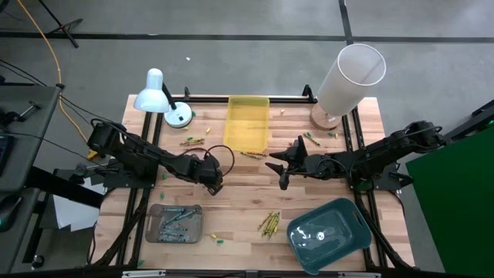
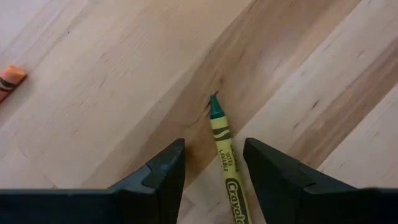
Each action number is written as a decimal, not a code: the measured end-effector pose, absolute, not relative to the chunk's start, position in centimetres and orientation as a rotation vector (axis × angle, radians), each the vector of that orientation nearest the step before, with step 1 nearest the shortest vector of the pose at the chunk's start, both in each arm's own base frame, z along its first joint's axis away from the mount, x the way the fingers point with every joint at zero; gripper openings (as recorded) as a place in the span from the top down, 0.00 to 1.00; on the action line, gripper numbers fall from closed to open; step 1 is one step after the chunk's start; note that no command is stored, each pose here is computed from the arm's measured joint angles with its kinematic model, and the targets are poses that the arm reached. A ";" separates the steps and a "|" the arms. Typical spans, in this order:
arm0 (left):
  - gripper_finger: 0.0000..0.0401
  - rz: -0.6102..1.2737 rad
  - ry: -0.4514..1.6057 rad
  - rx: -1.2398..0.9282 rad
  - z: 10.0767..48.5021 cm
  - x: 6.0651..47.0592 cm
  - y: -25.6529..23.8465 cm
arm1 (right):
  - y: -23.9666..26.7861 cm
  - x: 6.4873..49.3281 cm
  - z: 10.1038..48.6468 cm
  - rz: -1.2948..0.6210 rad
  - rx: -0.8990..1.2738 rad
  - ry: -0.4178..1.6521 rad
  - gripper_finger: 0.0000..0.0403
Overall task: Sort crayons
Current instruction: Put the green crayon into the yellow bin
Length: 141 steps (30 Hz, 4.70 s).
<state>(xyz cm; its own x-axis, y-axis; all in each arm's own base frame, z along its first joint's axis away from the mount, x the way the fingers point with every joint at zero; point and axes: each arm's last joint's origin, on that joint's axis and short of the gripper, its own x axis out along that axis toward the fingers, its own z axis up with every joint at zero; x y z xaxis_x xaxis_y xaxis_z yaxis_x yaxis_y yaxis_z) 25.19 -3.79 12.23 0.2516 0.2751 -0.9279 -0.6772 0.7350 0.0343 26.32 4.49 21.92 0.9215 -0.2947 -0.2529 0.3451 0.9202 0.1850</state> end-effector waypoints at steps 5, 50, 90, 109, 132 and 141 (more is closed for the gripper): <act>0.69 0.689 1.194 -0.391 11.6 25.1 -3.8 | 4.5 26.3 21.9 -0.332 0.231 0.223 0.56; 1.00 0.097 -0.104 -0.110 18.8 20.9 -4.6 | 4.9 26.5 22.2 -0.205 0.250 0.222 0.56; 1.00 0.442 0.257 -0.069 24.6 30.0 9.1 | 3.8 26.6 22.1 -0.243 0.255 0.226 0.56; 1.00 0.564 0.488 -0.217 17.9 33.1 14.9 | 4.2 26.5 21.9 -0.232 0.254 0.242 0.56; 1.00 0.600 0.616 -0.288 16.7 32.4 14.6 | 4.2 26.5 21.9 -0.236 0.277 0.244 0.56; 1.00 0.620 0.647 -0.340 16.4 32.1 14.5 | 4.2 26.5 21.9 -0.236 0.278 0.243 0.56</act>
